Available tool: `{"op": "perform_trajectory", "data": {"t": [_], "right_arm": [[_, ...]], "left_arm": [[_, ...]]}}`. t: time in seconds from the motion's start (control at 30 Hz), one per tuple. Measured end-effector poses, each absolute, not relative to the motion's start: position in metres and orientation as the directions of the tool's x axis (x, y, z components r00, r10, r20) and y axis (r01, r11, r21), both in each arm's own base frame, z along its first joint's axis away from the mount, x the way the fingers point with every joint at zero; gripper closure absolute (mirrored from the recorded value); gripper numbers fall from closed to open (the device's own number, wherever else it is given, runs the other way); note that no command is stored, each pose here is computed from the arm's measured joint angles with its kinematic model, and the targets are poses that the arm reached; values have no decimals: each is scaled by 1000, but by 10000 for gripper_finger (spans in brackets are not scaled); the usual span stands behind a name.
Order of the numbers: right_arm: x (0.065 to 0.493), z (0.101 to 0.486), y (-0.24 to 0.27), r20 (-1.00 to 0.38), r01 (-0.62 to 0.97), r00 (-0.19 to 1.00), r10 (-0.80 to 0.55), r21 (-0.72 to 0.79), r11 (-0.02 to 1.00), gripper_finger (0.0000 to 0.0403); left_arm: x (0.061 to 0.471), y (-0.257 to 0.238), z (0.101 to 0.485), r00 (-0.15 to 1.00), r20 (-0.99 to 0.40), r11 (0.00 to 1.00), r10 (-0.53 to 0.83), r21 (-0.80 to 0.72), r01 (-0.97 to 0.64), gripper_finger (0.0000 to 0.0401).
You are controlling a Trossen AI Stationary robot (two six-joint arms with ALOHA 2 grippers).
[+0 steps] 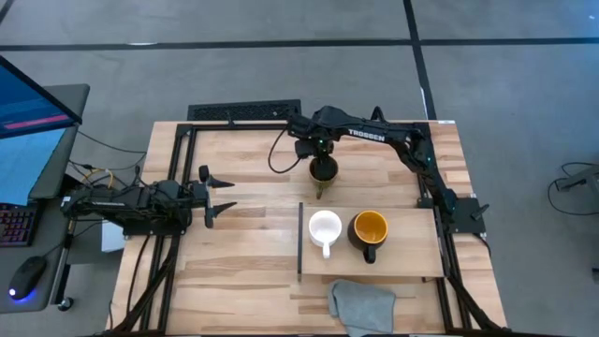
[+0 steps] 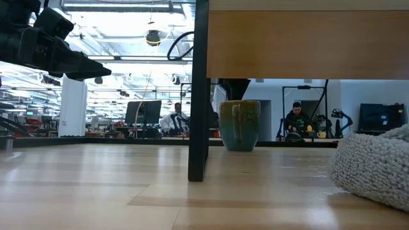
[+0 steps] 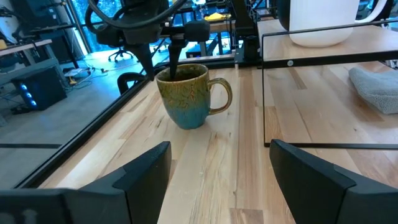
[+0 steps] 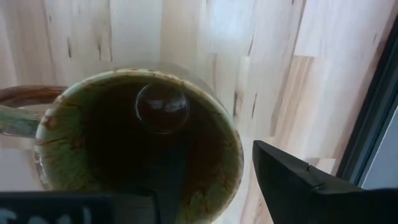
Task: Stack small to large cups/mugs on shelf
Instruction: Put the blue mug on the shelf
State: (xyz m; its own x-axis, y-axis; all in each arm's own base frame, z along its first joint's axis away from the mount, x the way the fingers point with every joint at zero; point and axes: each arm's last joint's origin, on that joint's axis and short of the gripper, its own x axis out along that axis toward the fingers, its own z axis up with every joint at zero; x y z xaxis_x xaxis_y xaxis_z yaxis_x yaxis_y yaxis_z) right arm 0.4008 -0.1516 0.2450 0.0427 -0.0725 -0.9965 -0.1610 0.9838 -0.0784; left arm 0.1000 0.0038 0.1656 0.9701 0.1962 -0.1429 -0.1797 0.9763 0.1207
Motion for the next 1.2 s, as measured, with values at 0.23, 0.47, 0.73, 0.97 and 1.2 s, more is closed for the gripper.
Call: {"op": "perform_trajectory", "data": {"t": [0.23,0.47,0.73,0.97,1.2], "right_arm": [[402,245,-154,-995,-156,59,-78,-87,984,225],[403,245,-154,-994,-156,69,-82,-92,983,247],[402,245,-156,-994,-157,69,-82,-92,983,253],[402,245,-156,-995,-150,63,-80,-89,985,253],[402,245,-156,-995,-150,63,-80,-89,985,257]], "left_arm": [[100,4,166,970,-143,976,197,121,-180,135],[100,4,166,970,-143,977,196,115,-181,135],[100,4,166,970,-143,977,196,114,-181,135],[100,4,166,970,-143,977,196,114,-181,135],[100,4,166,970,-143,977,196,114,-181,135]]}}
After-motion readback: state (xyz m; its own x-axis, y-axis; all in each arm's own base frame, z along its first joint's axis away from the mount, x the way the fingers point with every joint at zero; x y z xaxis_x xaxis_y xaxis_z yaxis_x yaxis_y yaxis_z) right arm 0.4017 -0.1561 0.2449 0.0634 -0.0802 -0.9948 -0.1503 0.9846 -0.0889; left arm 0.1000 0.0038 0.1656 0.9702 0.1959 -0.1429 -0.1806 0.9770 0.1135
